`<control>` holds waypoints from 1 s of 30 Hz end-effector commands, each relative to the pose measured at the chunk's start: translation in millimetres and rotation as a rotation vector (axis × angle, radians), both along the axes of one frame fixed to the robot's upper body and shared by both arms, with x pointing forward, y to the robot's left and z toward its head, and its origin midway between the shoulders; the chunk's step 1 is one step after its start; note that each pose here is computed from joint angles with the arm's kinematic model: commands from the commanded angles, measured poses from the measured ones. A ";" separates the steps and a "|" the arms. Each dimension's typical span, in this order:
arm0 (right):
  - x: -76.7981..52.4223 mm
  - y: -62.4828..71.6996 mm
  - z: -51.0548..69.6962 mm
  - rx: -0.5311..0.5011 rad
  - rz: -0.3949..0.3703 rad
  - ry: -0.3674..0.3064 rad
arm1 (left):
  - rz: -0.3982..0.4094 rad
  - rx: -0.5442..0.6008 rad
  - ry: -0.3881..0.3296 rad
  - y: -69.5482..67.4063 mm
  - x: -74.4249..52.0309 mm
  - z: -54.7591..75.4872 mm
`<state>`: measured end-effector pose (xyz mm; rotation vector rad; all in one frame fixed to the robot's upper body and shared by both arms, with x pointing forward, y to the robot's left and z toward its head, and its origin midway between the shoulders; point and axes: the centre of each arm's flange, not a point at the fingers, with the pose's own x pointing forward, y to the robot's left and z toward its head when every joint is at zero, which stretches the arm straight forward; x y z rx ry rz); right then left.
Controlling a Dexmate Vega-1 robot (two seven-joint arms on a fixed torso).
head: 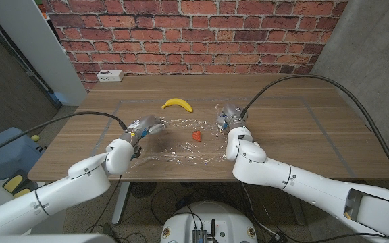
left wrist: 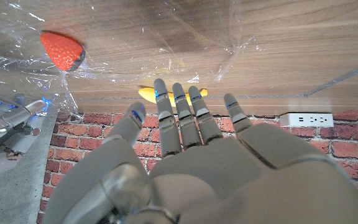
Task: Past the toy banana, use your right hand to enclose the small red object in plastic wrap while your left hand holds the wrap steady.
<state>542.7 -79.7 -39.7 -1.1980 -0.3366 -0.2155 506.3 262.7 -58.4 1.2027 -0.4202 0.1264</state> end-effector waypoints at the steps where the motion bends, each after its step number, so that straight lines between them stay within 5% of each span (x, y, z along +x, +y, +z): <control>1: -8.0 4.6 11.5 0.169 0.157 0.061 | 0.073 0.014 0.015 13.0 -7.0 -4.0; 16: -7.1 10.8 20.9 0.390 0.354 0.137 | 0.129 0.028 0.140 24.7 -7.2 -12.3; 30: 0.3 27.2 21.5 0.503 0.512 0.155 | 0.122 0.022 0.154 27.0 -4.6 -16.7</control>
